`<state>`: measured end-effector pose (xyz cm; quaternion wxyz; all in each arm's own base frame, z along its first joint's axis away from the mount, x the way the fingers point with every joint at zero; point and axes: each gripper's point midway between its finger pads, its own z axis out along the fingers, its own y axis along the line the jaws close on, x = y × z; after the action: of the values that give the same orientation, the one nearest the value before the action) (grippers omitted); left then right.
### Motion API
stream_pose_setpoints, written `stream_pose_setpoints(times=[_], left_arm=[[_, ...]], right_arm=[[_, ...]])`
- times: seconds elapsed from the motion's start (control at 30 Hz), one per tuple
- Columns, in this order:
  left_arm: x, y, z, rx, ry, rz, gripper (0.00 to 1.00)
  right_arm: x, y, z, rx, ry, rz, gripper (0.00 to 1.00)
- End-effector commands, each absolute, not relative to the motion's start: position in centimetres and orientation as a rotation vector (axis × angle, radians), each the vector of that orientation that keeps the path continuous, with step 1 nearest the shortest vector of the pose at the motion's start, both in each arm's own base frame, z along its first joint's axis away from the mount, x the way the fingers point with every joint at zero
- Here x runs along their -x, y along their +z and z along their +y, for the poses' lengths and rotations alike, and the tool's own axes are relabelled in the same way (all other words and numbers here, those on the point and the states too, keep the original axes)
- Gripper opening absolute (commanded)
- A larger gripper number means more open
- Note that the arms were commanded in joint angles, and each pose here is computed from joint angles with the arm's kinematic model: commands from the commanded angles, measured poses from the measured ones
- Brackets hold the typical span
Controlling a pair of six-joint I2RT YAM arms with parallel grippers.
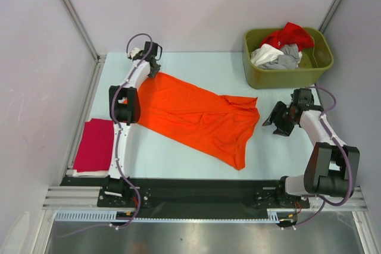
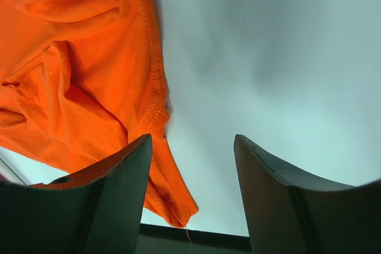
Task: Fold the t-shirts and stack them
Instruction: Fold the tshirt
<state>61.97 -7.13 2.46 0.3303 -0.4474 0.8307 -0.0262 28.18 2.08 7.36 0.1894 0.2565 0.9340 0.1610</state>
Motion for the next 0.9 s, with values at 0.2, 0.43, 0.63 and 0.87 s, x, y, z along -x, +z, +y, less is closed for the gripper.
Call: stream_pose_setpoints(times=[0.2,0.43,0.63,0.87], left_arm=[[-60.6,0.8,-7.7,1.053,-0.018,2.304,0.0],[-60.5,5.7,-6.7,0.862,0.043,2.278,0.0],[-59.9,10.8,-6.0,0.722,0.077,2.215,0.0],[-59.0,11.4,-6.6,0.678,0.034,2.237,0.0]], right_arm=[[-29.3,8.8,2.3,-0.686,0.501,2.571,0.63],[-31.1,9.7,2.2,-0.67,0.516,2.552,0.63],[-33.2,10.3,2.6,-0.648,0.521,2.542,0.63],[-37.1,8.8,1.3,-0.68,0.415,2.543,0.61]])
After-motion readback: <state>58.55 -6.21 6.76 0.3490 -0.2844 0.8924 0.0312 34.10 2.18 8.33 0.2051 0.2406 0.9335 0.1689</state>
